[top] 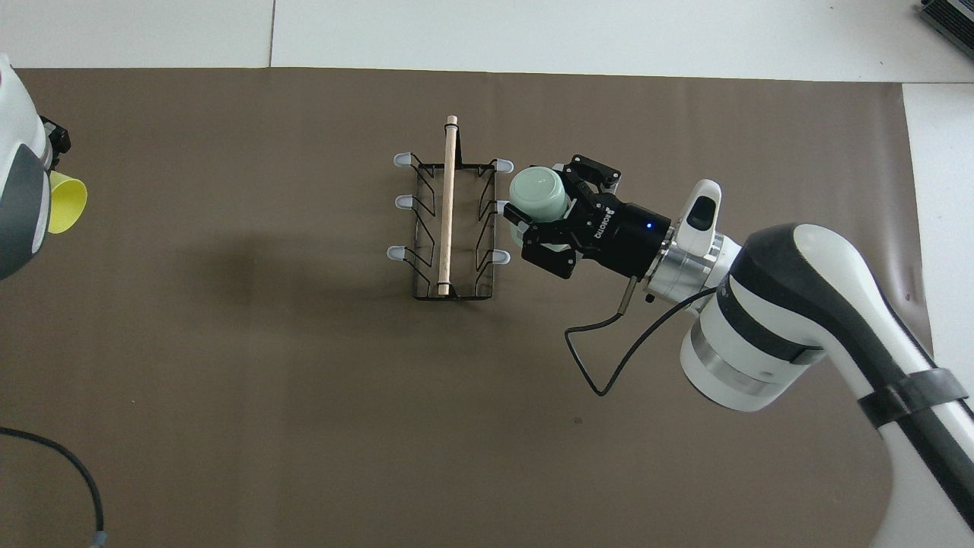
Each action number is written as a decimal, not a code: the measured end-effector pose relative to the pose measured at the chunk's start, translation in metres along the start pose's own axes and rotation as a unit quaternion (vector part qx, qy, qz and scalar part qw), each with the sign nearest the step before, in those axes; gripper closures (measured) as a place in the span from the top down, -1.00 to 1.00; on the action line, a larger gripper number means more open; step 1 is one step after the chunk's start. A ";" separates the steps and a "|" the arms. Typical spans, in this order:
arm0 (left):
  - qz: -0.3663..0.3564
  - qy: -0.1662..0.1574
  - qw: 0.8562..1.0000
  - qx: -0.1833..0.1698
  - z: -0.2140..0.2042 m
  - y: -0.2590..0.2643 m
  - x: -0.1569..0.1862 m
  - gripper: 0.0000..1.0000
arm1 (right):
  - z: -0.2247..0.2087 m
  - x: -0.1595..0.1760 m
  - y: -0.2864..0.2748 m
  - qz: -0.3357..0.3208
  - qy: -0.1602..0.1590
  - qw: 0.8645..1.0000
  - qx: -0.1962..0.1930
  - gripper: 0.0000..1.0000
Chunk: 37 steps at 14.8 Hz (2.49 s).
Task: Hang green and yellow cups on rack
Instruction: 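Carry the green cup with the right gripper onto a rack peg, then open the right gripper and withdraw while the left gripper carries the yellow cup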
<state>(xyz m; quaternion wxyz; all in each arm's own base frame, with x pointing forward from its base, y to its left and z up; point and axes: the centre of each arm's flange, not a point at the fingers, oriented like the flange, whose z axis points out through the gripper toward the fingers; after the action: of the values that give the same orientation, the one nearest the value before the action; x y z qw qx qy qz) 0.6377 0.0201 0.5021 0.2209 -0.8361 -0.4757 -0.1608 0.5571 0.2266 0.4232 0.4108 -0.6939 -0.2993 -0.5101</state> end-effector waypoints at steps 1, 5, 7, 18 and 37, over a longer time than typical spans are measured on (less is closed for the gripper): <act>-0.003 -0.001 1.000 0.002 0.002 -0.002 0.001 0.36 | 0.006 -0.008 -0.004 -0.002 -0.002 1.000 -0.003 0.28; -0.007 -0.001 1.000 0.004 0.004 -0.003 0.002 0.36 | 0.027 -0.033 -0.018 -0.001 0.008 1.000 -0.026 0.28; -0.007 -0.001 1.000 0.004 0.004 -0.003 0.002 0.36 | 0.035 -0.044 -0.029 -0.010 0.000 0.999 -0.039 0.28; -0.008 -0.001 1.000 0.004 0.004 -0.003 0.002 0.36 | 0.029 -0.094 -0.040 -0.022 -0.013 0.998 -0.061 0.28; -0.054 0.012 0.998 0.006 -0.005 0.007 -0.016 0.36 | 0.049 -0.160 -0.029 -0.040 0.012 0.998 -0.038 0.97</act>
<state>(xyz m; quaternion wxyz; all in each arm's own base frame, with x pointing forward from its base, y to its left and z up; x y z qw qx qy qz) 0.6352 0.0031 0.4972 0.2227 -0.8056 -0.5188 -0.1796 0.5078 0.2843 0.2712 0.3672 -0.6902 -0.3022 -0.5454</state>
